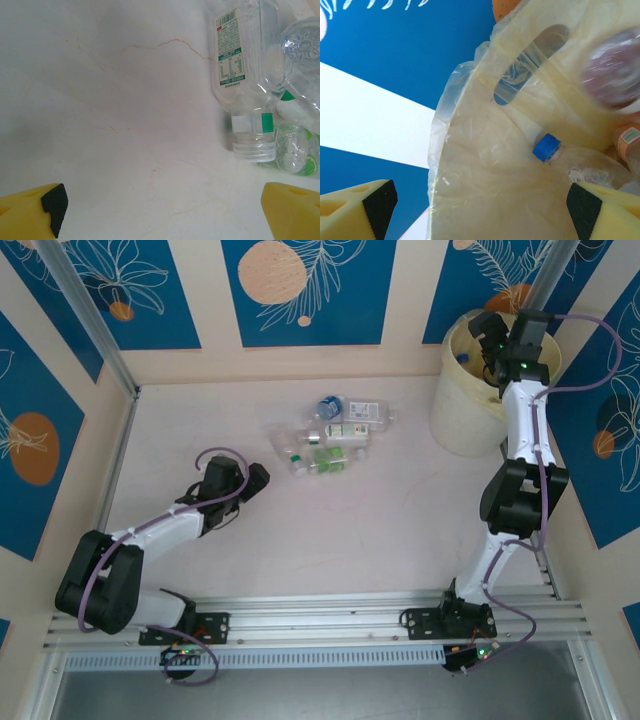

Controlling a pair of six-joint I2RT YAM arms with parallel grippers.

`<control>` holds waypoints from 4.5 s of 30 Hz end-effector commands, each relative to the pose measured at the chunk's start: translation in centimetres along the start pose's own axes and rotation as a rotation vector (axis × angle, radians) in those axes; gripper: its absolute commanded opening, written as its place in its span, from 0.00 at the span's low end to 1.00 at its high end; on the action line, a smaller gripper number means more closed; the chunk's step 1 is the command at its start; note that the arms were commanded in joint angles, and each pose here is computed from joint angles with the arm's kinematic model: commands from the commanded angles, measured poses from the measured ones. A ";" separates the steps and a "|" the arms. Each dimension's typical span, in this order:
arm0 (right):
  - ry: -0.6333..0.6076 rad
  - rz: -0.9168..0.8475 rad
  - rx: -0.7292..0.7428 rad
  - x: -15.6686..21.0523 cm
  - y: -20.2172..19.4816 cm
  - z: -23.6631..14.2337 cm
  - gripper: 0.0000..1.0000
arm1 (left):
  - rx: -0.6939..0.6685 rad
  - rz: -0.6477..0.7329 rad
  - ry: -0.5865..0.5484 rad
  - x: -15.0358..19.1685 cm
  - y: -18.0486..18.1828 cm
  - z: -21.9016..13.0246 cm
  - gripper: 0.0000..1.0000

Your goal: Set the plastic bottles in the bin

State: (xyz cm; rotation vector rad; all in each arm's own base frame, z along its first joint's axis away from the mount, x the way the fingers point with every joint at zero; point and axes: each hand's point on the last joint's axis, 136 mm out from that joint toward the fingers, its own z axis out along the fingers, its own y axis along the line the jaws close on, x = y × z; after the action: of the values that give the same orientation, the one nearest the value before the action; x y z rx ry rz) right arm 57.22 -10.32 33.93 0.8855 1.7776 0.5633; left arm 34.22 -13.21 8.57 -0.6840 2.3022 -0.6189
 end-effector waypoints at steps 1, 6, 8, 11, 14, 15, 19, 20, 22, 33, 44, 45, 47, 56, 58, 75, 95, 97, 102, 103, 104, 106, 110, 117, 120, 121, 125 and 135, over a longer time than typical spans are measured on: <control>-0.048 -0.052 -0.085 -1.3 3.2 -3.6 0.91 | -0.021 -0.020 -0.014 -0.6 0.5 0.1 1.00; -0.030 -0.069 -0.140 -0.4 4.2 -5.1 0.91 | 0.020 0.016 0.028 -0.2 -0.6 0.4 1.00; -0.030 -0.081 -0.156 -0.1 4.4 -5.8 0.91 | 0.041 0.043 0.055 0.1 -1.2 0.6 1.00; -0.037 -0.089 -0.176 0.3 4.6 -6.8 0.91 | 0.044 0.058 0.088 0.3 -1.7 0.8 1.00; -0.040 -0.092 -0.196 0.7 4.8 -7.9 0.92 | 0.043 0.056 0.101 0.4 -2.0 1.1 1.00; -0.037 -0.094 -0.204 0.9 4.9 -8.2 0.92 | 0.049 0.057 0.104 0.4 -2.1 1.1 1.00; -0.012 -0.137 -0.247 2.4 6.0 -9.7 0.92 | 0.067 0.054 0.108 0.6 -2.3 1.2 1.00; -0.001 -0.154 -0.258 2.9 6.3 -10.1 0.92 | 0.068 0.053 0.109 0.6 -2.4 1.2 1.00; 0.015 -0.179 -0.273 3.9 6.7 -10.9 0.93 | 0.077 0.056 0.111 0.5 -2.6 1.1 1.00; 0.134 -0.280 -0.337 11.7 6.1 -15.2 0.99 | -0.081 0.152 0.066 -0.2 -4.0 1.2 1.00; 0.206 -0.266 -0.343 15.7 3.5 -17.4 1.00 | -0.199 0.198 0.075 0.8 -6.8 5.1 1.00; 0.200 -0.271 -0.337 15.7 3.4 -17.5 1.00 | -0.217 0.199 0.064 0.9 -6.8 5.4 1.00; 0.188 -0.282 -0.324 15.5 3.2 -17.6 1.00 | -0.247 0.209 0.055 1.0 -6.8 6.1 1.00; 0.195 -0.287 -0.306 15.8 2.6 -18.0 1.00 | -0.289 0.233 0.074 1.3 -7.6 9.5 0.90; 0.192 -0.291 -0.302 15.7 2.5 -18.1 1.00 | -0.320 0.246 0.078 1.5 -6.9 9.8 0.89; 0.198 -0.292 -0.290 15.9 2.3 -18.0 1.00 | -0.318 0.536 0.195 2.4 -7.0 13.2 0.69; 0.192 -0.281 -0.244 16.3 1.0 -17.2 1.00 | -0.253 0.513 0.081 0.2 -5.7 7.3 0.00; 0.220 -0.285 -0.246 17.0 0.8 -17.1 0.99 | -0.192 0.521 0.082 0.4 -6.3 6.4 0.00; 0.345 -0.285 -0.240 20.0 -0.3 -16.9 1.00 | 0.092 0.516 0.073 1.7 -9.7 3.7 0.00; 0.372 -0.279 -0.244 20.8 -0.4 -17.0 1.00 | 0.143 0.506 0.066 1.8 -10.3 3.0 0.00; 0.394 -0.265 -0.248 21.5 -0.5 -17.0 1.00 | 0.210 0.498 0.067 2.1 -11.3 2.3 0.00; 0.431 -0.230 -0.272 23.1 -0.3 -17.0 1.00 | 0.363 0.493 0.089 2.9 -13.8 0.8 0.00; 0.512 -0.165 -0.284 26.5 0.0 -16.7 1.00 | 0.605 0.530 0.116 4.2 -18.2 -2.3 0.00; 0.620 -0.142 -0.506 31.3 4.8 -17.4 1.00 | 0.673 0.693 0.165 7.1 -20.8 -3.3 0.00; 0.652 -0.163 -0.532 32.8 6.1 -17.2 1.00 | 0.643 0.804 0.132 8.6 -21.2 -3.8 0.00; 0.669 -0.168 -0.537 33.4 6.5 -17.1 1.00 | 0.647 0.838 0.110 9.0 -21.4 -4.2 0.00; 0.736 -0.178 -0.600 35.4 8.4 -16.9 1.00 | 0.658 0.910 0.072 9.8 -21.8 -5.0 0.00; 0.717 -0.211 -0.524 37.1 8.9 -14.7 0.98 | 0.650 0.898 0.075 10.1 -21.6 -4.8 0.00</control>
State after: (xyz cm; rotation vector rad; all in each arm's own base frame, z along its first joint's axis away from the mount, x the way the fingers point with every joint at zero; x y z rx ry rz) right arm 38.16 24.78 23.43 0.1017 2.1582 1.2888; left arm 30.57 -34.74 18.27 0.6657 2.0451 -0.8882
